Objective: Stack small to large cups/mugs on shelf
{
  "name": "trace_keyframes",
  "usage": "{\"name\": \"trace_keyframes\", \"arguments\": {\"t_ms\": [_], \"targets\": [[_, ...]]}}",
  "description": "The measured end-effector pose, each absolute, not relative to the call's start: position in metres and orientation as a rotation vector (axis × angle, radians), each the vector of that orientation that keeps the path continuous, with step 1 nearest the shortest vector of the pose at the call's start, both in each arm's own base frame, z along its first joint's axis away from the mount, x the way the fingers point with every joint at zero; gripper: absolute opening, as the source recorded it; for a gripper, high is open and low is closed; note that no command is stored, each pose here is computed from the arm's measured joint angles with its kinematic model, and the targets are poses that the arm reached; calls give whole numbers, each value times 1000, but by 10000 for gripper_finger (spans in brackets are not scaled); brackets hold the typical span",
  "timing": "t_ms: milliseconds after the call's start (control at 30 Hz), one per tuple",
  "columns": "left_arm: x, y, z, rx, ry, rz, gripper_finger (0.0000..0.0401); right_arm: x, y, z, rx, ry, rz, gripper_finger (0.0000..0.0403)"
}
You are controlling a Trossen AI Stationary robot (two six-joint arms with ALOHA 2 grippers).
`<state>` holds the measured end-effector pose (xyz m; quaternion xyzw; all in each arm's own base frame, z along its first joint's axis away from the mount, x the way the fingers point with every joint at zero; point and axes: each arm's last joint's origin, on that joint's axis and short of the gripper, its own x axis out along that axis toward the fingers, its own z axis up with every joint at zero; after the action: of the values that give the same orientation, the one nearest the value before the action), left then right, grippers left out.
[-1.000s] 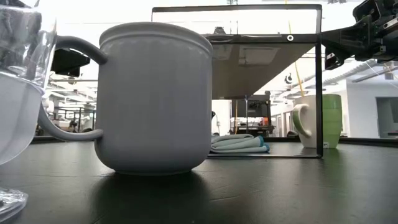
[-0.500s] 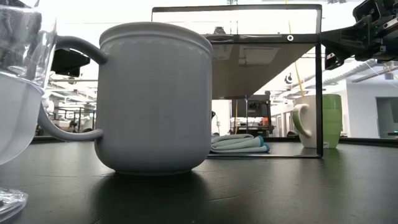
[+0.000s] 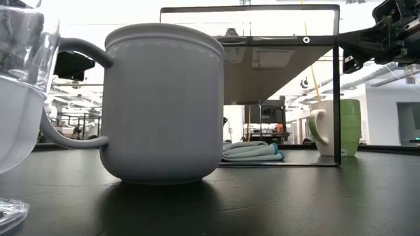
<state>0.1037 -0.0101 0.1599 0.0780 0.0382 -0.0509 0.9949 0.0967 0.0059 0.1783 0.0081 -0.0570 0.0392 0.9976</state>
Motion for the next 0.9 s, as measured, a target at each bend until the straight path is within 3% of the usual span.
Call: {"name": "trace_keyframes", "arguments": {"t_ms": [900], "targets": [[103, -11, 177, 3, -97, -144, 42, 97, 6, 178, 16, -114, 79, 0]]}}
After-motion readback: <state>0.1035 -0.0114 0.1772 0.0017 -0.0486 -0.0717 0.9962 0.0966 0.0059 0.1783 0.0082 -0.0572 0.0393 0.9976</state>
